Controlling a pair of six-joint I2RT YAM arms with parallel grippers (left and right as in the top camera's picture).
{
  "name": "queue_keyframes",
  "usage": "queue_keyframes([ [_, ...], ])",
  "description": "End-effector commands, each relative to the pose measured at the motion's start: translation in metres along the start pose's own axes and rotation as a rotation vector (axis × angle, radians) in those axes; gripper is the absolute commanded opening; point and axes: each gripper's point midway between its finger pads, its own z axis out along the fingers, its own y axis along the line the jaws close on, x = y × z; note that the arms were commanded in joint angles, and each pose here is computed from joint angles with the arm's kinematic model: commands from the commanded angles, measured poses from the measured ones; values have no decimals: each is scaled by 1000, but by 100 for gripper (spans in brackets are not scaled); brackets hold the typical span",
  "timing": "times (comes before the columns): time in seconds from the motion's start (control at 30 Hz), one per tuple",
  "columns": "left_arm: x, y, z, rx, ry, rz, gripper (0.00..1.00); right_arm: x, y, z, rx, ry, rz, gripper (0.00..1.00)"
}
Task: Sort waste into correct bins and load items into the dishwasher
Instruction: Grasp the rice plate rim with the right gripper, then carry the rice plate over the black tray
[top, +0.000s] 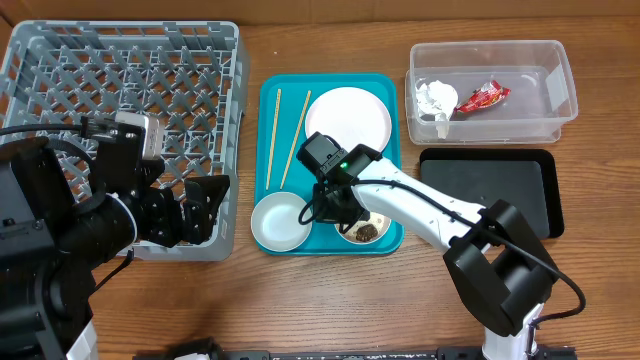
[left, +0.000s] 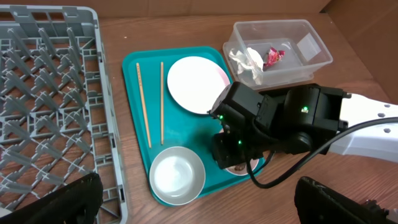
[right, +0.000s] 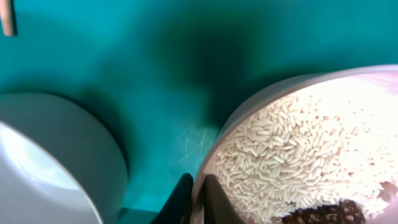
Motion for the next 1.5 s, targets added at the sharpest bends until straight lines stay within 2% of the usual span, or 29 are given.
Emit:
queue_keyframes([
  [0.0,-5,-6,-5,14,-20,29,100,-2,-2,5,8,-2,48,4],
  [0.2,-4,-4,-5,-2,-18,29,100,-3,-5,-1,26,-16,52,4],
  [0.47,-4,-3,-3,-1,-14,26,100,-19,-13,-53,55,-161,16,4],
  [0.87,-5,1,1,1,0,16,100,-22,-25,-77,101,-219,-31,4],
  [1.17,-5,4,6,4,15,6,100,-42,-45,-160,-50,-365,59,4],
  [1.3,-5,4,7,4,16,6,100,-43,-60,-182,-164,-331,44,4],
  [1.47,-5,4,7,4,16,6,100,-43,-91,-178,-251,-222,30,4],
])
